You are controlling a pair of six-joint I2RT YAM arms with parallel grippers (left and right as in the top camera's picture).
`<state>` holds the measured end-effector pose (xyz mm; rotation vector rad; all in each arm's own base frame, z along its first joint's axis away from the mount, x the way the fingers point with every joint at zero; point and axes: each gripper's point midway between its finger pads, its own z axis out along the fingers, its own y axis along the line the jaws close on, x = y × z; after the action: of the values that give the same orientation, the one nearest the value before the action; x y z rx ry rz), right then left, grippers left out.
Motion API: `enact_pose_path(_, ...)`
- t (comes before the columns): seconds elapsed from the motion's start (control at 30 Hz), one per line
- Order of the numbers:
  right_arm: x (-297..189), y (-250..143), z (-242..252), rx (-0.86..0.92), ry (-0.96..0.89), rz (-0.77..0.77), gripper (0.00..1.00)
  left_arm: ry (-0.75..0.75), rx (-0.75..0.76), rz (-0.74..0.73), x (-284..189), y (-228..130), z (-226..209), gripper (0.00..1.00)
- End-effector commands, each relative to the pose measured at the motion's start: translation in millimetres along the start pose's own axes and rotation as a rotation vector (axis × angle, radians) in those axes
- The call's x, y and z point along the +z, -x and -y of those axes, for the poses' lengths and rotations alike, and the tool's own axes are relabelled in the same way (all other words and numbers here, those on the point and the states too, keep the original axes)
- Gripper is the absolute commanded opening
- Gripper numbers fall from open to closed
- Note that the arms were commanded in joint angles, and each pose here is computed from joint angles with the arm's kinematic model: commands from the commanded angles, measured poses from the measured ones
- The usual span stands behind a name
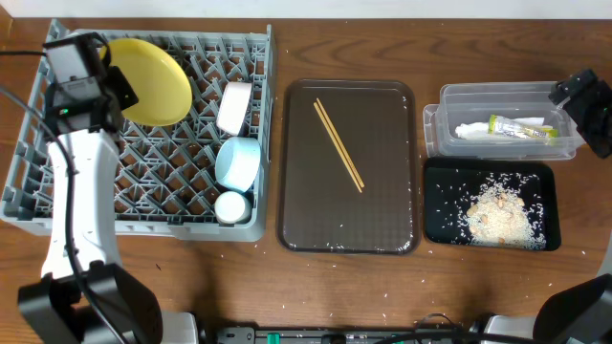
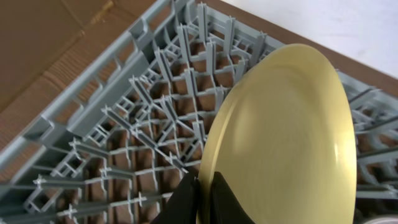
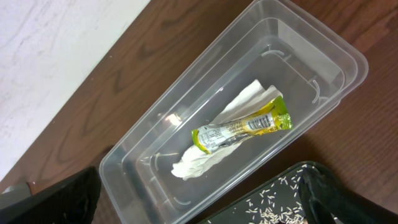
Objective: Sort waste into correct bins and load items into the dishwasher
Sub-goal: 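Lower the yellow plate upright into the back of the rack, then open the left gripper and withdraw it from the plate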
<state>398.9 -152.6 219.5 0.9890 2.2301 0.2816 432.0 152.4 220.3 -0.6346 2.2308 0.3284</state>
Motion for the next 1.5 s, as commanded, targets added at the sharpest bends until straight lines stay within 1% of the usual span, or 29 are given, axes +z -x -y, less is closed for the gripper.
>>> enact_pose_path(0.0, -1, 2, -1, 0.006, 0.002, 0.005, 0.99, 0.084, 0.069, 0.014, 9, -3, 3, 0.07)
enact_pose_path(0.37, -1, 2, -1, 0.005, 0.002, 0.005, 0.99, 0.094, 0.183, 0.120, -2, 9, 48, 0.07)
enact_pose_path(0.5, -1, 2, -1, 0.006, 0.002, 0.005, 0.99, 0.100, 0.206, 0.120, -2, 7, 52, 0.07)
enact_pose_path(0.67, -1, 2, -1, 0.006, 0.002, 0.005, 0.99, 0.107, 0.245, 0.093, 10, -1, 54, 0.07)
enact_pose_path(0.8, -1, 2, -1, 0.006, 0.002, 0.005, 0.99, 0.164, 0.255, 0.080, 20, -6, 48, 0.07)
enact_pose_path(1.03, -1, 2, -1, 0.006, 0.002, 0.005, 0.99, 0.153, 0.273, 0.071, 23, -11, 56, 0.08)
enact_pose_path(1.1, -1, 2, -1, 0.005, 0.002, 0.005, 0.99, 0.140, 0.283, 0.074, 21, -13, 64, 0.17)
enact_pose_path(1.13, -1, 2, -1, 0.006, 0.002, 0.005, 0.99, 0.133, 0.289, 0.076, 20, -14, 68, 0.27)
enact_pose_path(1.17, -1, 2, -1, 0.006, 0.002, 0.005, 0.99, 0.124, 0.296, 0.079, 18, -15, 73, 0.35)
enact_pose_path(1.23, -1, 2, -1, 0.006, 0.002, 0.005, 0.99, 0.101, 0.314, 0.085, 13, -18, 86, 0.43)
enact_pose_path(1.3, -1, 2, -1, 0.005, 0.003, 0.005, 0.99, 0.073, 0.336, 0.090, 7, -22, 101, 0.47)
enact_pose_path(1.47, -1, 2, -1, 0.006, 0.002, 0.005, 0.99, 0.003, 0.387, 0.112, -12, -32, 138, 0.49)
